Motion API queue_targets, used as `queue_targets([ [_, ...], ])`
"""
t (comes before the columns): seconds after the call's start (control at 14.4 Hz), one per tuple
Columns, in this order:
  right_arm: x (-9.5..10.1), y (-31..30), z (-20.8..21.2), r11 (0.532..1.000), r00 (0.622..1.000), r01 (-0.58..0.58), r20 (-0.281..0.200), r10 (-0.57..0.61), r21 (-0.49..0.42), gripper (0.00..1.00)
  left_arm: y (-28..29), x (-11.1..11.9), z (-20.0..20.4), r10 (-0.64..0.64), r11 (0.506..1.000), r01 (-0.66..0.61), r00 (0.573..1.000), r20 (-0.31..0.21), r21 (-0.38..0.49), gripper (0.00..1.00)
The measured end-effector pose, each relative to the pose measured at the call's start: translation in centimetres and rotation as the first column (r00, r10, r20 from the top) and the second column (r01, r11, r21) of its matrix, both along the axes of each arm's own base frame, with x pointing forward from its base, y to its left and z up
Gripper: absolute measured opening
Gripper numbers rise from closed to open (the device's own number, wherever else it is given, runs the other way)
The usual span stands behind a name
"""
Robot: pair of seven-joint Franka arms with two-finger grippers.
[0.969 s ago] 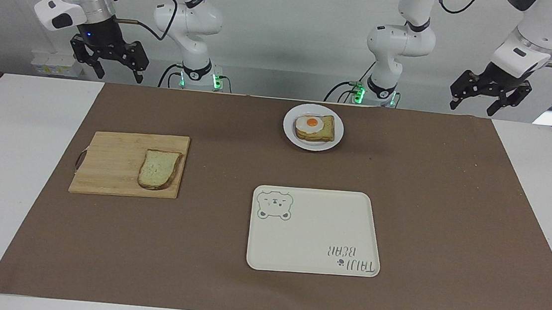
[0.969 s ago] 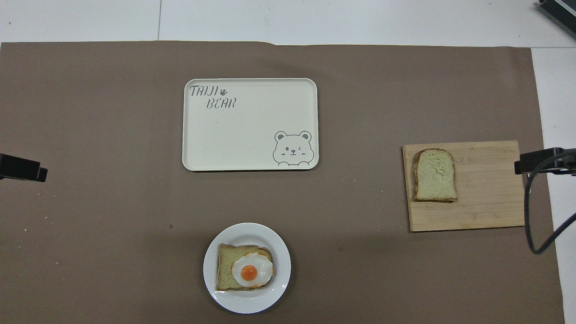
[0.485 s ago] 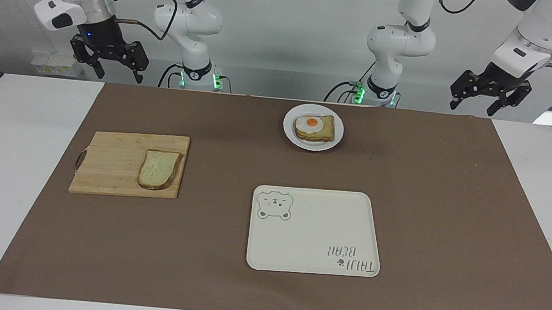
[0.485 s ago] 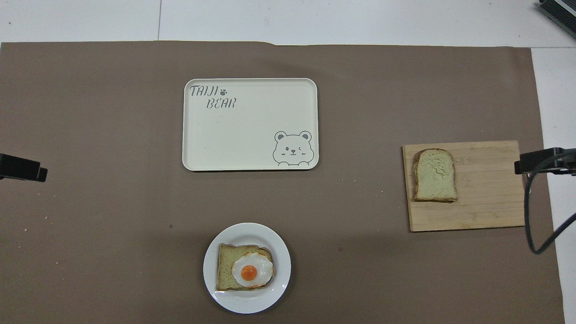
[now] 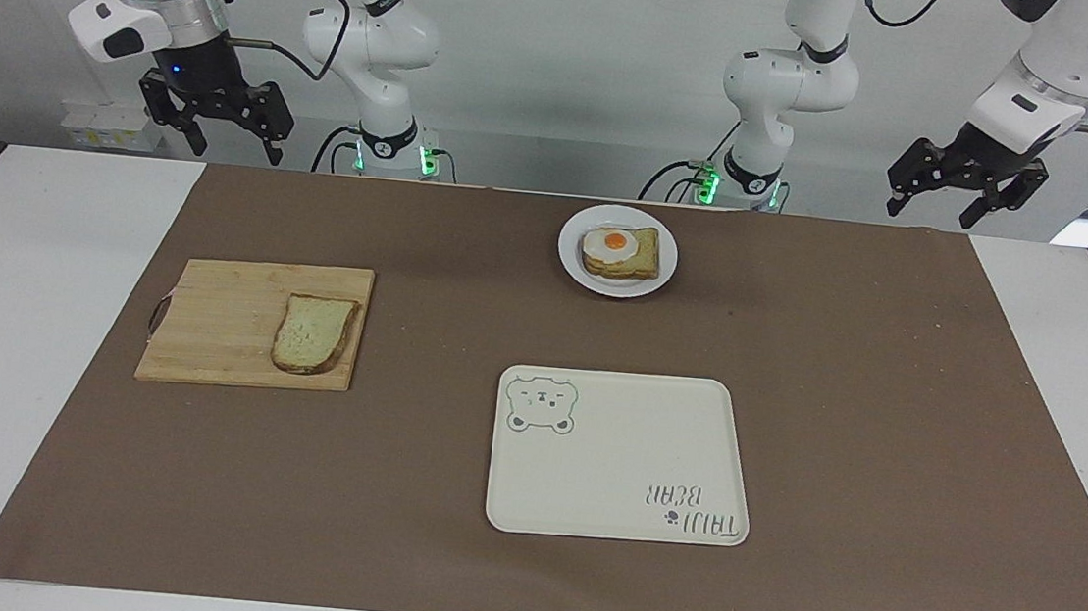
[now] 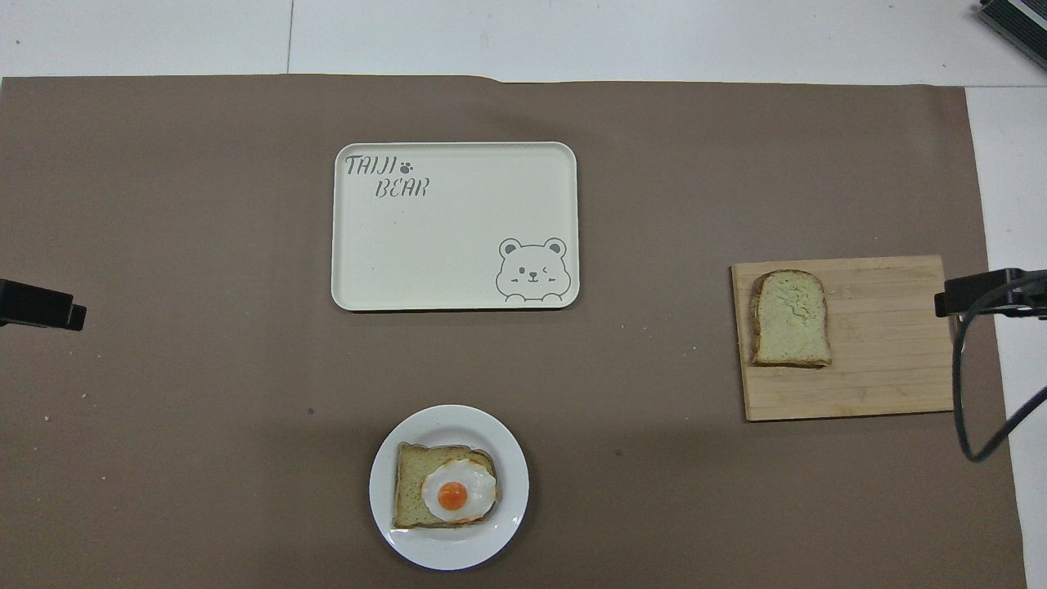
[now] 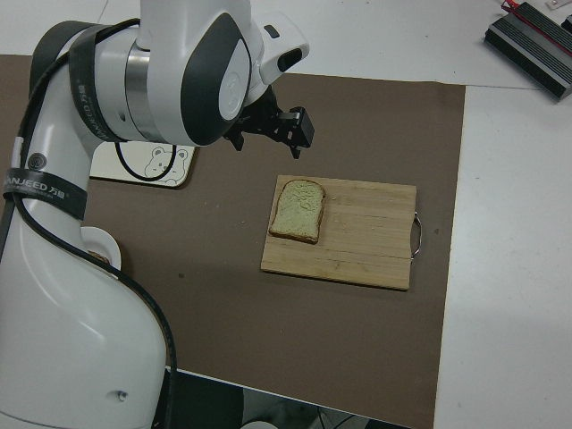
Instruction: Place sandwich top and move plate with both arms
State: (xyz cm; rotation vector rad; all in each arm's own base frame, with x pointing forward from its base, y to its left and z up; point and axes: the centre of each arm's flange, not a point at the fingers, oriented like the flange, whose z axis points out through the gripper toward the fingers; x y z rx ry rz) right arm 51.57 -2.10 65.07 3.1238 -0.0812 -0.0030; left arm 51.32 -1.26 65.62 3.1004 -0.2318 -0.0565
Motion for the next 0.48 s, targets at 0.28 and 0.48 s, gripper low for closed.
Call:
queue_targets([
  [0.28, 0.00, 0.00, -0.03, 1.000, 1.000, 0.000, -0.001, 0.000, 0.000, 1.00, 0.00, 0.00, 0.00, 0.000, 1.000, 0.000, 1.000, 0.000, 0.000, 1.00],
  [0.48, 0.15, 0.00, 0.04, 1.000, 1.000, 0.000, 0.013, 0.000, 0.000, 1.00, 0.00, 0.00, 0.00, 0.000, 1.000, 0.000, 1.000, 0.000, 0.000, 1.00],
])
